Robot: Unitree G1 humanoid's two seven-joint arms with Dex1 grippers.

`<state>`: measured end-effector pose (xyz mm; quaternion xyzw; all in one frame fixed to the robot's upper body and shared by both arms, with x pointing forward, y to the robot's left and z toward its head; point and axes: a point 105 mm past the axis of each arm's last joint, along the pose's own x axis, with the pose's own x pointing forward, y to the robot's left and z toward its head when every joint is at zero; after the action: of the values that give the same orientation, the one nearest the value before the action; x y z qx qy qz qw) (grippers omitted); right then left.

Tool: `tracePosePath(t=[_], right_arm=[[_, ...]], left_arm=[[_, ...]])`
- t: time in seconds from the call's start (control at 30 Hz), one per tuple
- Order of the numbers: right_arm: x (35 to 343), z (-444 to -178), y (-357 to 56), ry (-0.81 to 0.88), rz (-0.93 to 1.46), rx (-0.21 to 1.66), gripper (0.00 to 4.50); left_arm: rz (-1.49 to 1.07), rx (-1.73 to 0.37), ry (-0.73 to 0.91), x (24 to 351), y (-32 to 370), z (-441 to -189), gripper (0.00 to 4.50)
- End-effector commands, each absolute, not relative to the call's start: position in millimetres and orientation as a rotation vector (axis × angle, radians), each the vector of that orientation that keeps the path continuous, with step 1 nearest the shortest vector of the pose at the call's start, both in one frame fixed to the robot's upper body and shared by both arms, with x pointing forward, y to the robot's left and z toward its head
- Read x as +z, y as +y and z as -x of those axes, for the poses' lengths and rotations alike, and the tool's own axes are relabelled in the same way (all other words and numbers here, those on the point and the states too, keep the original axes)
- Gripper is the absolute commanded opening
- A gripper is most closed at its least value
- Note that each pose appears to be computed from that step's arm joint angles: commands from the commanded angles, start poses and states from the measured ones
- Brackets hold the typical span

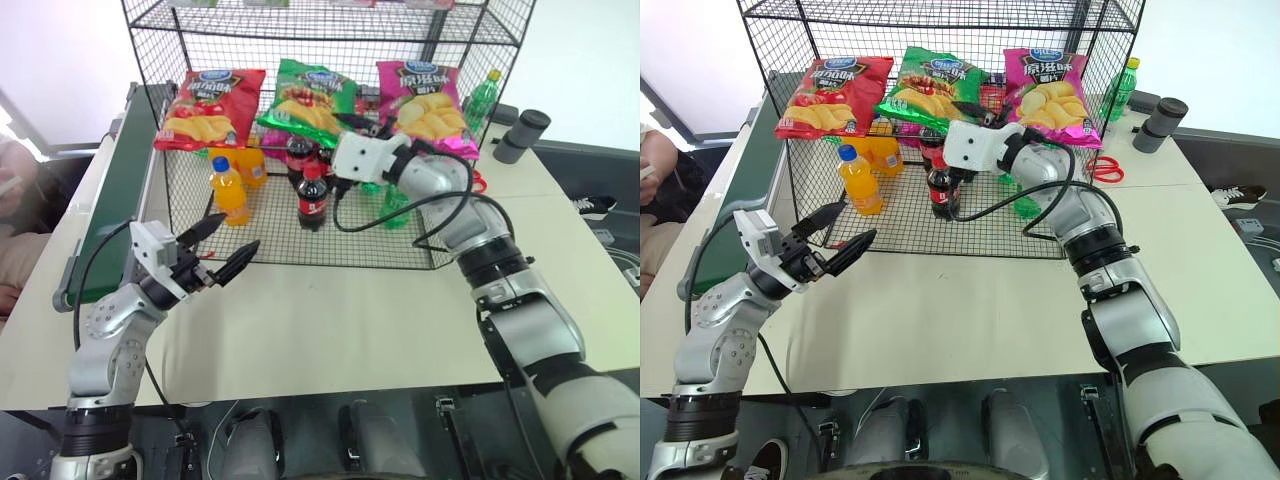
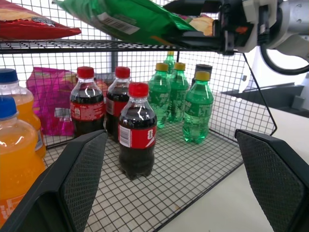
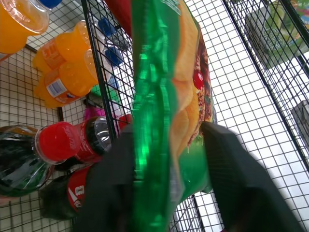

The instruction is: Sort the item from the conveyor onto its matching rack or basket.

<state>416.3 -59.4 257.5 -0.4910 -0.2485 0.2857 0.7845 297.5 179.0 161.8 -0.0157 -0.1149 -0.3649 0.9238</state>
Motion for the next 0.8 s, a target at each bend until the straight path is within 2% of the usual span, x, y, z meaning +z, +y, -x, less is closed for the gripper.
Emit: tracePosePath(t=[0.03, 0.13, 0.3, 0.6, 0.63, 0.67, 0.73, 0.8], right_arm=[[284, -400, -66, -0.598, 0.929, 0.643, 2.74], [284, -388, -71, -0.599, 0.892, 0.696, 2.74], [275, -385, -79, -0.538, 0.816, 0.723, 2.74], [281, -384, -61, -0.583, 0.808, 0.753, 2.74], [281, -384, -61, -0.584, 0.807, 0.756, 2.22], [280, -383, -61, -0.584, 0.81, 0.763, 1.96], [278, -383, -60, -0.579, 0.806, 0.77, 0.92], [277, -383, -59, -0.584, 0.807, 0.771, 0.07]], left_arm=[[-0.004, -0.767, -0.279, 173, 176, -293, 4.5], [-0.002, -0.768, -0.277, 172, 176, -293, 4.5], [-0.001, -0.774, -0.273, 171, 175, -294, 4.5], [-0.01, -0.777, -0.277, 174, 176, -296, 4.5], [-0.013, -0.774, -0.277, 173, 176, -296, 4.5], [-0.014, -0.774, -0.275, 173, 176, -295, 4.5], [-0.014, -0.775, -0.274, 172, 176, -294, 4.5], [-0.008, -0.771, -0.274, 172, 176, -294, 4.5]])
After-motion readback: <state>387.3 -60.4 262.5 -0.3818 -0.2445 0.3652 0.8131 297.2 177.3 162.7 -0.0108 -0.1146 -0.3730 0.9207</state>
